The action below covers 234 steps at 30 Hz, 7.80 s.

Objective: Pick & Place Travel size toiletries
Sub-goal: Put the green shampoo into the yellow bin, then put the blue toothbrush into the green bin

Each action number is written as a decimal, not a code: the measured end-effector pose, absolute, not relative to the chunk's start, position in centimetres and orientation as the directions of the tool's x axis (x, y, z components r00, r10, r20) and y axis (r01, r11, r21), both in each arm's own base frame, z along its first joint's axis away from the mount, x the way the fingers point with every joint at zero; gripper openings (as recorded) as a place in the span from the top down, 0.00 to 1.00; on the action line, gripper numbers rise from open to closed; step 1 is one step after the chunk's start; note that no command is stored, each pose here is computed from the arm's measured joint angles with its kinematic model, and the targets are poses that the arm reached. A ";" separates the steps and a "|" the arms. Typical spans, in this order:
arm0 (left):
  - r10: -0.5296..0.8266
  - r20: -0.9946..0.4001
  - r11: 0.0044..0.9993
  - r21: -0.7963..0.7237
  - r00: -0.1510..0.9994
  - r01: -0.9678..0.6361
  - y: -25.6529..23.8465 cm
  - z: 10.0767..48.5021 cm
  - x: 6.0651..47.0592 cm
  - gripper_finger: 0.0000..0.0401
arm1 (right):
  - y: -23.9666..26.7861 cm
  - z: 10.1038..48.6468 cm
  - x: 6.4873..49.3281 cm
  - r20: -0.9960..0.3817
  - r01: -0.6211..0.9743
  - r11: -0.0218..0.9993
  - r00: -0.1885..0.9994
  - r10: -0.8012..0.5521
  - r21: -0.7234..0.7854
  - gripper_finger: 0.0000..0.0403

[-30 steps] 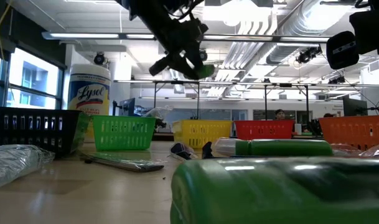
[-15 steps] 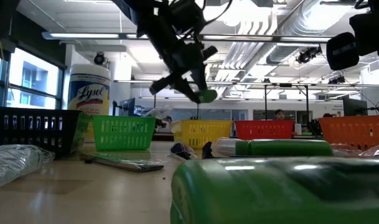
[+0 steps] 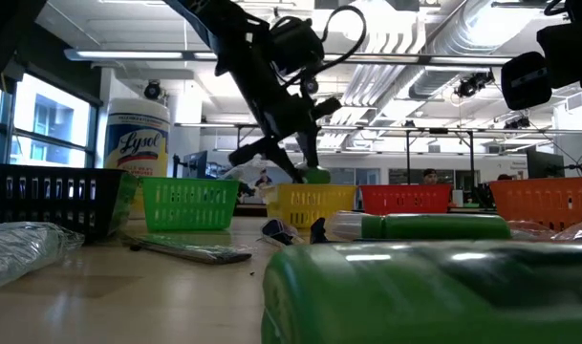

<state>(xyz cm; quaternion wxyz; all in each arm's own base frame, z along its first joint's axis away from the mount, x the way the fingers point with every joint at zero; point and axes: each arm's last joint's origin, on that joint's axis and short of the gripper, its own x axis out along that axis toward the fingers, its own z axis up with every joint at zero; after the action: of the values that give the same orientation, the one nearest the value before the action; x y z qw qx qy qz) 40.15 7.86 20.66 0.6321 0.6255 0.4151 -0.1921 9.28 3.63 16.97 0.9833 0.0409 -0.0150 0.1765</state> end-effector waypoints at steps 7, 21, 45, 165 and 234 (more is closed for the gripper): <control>0.260 -0.773 0.142 0.623 0.578 0.769 7.9 20.2 40.3 0.72 | 3.6 17.0 9.3 0.044 -0.348 0.934 0.937 0.346 0.075 0.99; 0.291 -0.801 0.102 0.570 0.524 0.815 8.1 17.6 40.9 0.72 | 3.6 17.0 9.3 0.049 -0.348 0.934 0.937 0.346 0.075 0.99; 0.298 -0.800 0.228 0.590 0.522 0.775 8.1 17.7 40.9 0.49 | 3.6 17.0 9.3 0.043 -0.348 0.934 0.937 0.346 0.076 0.99; 0.140 -0.069 0.985 0.113 0.988 -0.132 -0.1 16.2 11.2 1.00 | 3.3 17.0 10.1 0.027 -0.135 0.979 0.991 0.133 0.149 0.99; -0.421 -0.779 0.714 0.031 0.465 0.699 -20.6 22.3 31.4 0.44 | 4.4 17.2 12.7 -0.040 -0.172 0.978 0.983 0.178 0.119 0.99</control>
<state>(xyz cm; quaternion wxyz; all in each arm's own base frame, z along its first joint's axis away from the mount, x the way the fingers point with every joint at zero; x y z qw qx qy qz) 31.38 -20.57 22.29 0.8374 0.1764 0.3949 -0.3343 12.68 4.44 17.17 0.9942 0.0574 0.0250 0.0879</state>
